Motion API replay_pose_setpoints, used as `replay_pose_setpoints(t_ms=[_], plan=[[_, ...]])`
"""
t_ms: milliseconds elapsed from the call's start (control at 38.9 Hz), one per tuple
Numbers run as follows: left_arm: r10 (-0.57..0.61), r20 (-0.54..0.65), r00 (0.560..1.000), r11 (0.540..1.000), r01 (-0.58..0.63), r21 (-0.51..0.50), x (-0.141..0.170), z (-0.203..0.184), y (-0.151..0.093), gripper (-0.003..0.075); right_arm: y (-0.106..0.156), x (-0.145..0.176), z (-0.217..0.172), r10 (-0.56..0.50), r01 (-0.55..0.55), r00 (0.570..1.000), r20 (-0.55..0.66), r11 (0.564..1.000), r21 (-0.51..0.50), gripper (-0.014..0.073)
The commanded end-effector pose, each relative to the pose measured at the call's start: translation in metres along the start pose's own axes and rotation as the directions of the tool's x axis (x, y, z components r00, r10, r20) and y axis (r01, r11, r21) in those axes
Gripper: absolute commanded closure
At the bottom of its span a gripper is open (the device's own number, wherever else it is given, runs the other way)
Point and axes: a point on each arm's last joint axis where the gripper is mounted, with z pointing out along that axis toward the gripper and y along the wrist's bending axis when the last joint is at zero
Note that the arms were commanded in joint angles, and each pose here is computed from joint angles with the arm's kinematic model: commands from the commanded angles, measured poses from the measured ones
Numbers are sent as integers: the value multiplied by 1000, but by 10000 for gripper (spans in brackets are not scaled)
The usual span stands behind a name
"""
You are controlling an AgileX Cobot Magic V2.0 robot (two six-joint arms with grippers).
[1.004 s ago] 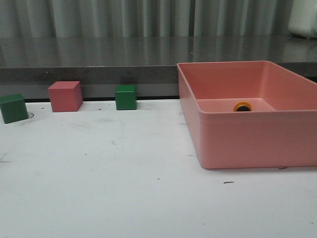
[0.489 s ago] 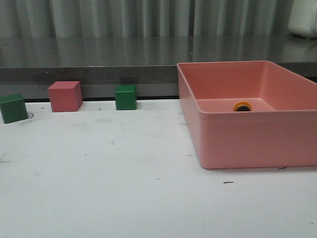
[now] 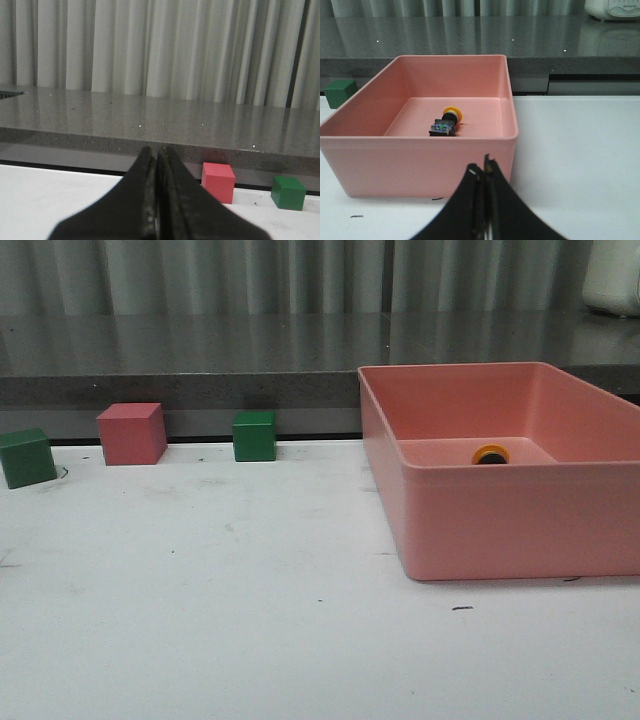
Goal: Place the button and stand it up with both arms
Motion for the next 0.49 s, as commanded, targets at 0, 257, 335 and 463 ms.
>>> replay_pose_setpoints(t_ms=[0, 257, 335, 463], plan=[[-9, 157, 988, 1000, 8, 11, -42, -3, -2, 741, 2, -36, -9, -9, 10, 986, 167, 1000, -6, 664], [-8, -40, 999, 1000, 8, 8, -83, 26, -6, 741, 8, -91, -4, -11, 12, 998, 60, 1000, -18, 664], [-7, -97, 995, 1000, 8, 5, -85, 39, -6, 741, 9, -105, 8, -11, 11, 1000, 5, 1000, -18, 664], [-8, -135, 991, 1000, 8, 1, -83, 54, -6, 740, 10, -122, 30, -10, 8, 997, -73, 1000, -15, 664]])
